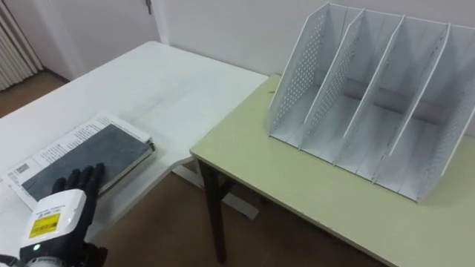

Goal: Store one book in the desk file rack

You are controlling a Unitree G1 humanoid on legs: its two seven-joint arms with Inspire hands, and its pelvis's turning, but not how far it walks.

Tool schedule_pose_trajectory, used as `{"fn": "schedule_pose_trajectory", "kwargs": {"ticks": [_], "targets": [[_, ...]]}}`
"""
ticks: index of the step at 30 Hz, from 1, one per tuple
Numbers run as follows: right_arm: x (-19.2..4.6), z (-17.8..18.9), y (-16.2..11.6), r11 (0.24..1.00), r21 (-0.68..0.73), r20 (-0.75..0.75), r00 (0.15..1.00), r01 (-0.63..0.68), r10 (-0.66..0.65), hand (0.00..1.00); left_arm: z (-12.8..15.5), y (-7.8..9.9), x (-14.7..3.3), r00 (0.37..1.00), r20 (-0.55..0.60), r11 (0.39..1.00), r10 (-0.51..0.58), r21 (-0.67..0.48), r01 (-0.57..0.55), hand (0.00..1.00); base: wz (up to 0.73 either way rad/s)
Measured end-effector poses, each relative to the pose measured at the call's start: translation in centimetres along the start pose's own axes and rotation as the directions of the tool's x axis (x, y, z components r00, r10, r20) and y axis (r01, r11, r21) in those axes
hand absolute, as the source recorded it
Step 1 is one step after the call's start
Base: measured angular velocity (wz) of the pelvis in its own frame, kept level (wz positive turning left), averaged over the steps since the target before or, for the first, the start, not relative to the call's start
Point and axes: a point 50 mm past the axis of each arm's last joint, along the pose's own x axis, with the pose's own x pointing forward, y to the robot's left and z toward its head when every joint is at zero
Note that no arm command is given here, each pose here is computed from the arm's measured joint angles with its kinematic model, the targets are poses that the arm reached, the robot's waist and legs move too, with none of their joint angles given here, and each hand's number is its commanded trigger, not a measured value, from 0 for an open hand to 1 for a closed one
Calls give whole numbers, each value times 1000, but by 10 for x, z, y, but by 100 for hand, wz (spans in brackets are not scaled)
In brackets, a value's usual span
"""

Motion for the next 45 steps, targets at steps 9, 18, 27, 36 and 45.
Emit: {"fn": "schedule_pose_trajectory", "kwargs": {"ticks": [9, 18, 27, 36, 45], "targets": [[-2, 3, -4, 999, -8, 11, 999, 36, -36, 0, -2, 16, 10, 996, -23, 996, 90, 6, -90, 100, -2], [-2, 1, -5, 998, 31, 18, 999, 48, -49, 0, -4, 19, 8, 990, -30, 990, 141, 1, -141, 100, -1], [-2, -1, -5, 996, 62, 16, 998, 66, -67, 0, -4, 13, 6, 990, -53, 990, 134, -35, -136, 100, 0], [-5, 11, -12, 992, 101, 91, 992, 75, -84, 0, -4, 26, 9, 991, -74, 930, 107, -346, -126, 100, 3], [-29, 69, -35, 990, 55, 360, 922, 134, -144, 0, 26, 36, 6, 990, 140, 624, 19, -775, 97, 100, -1]]}}
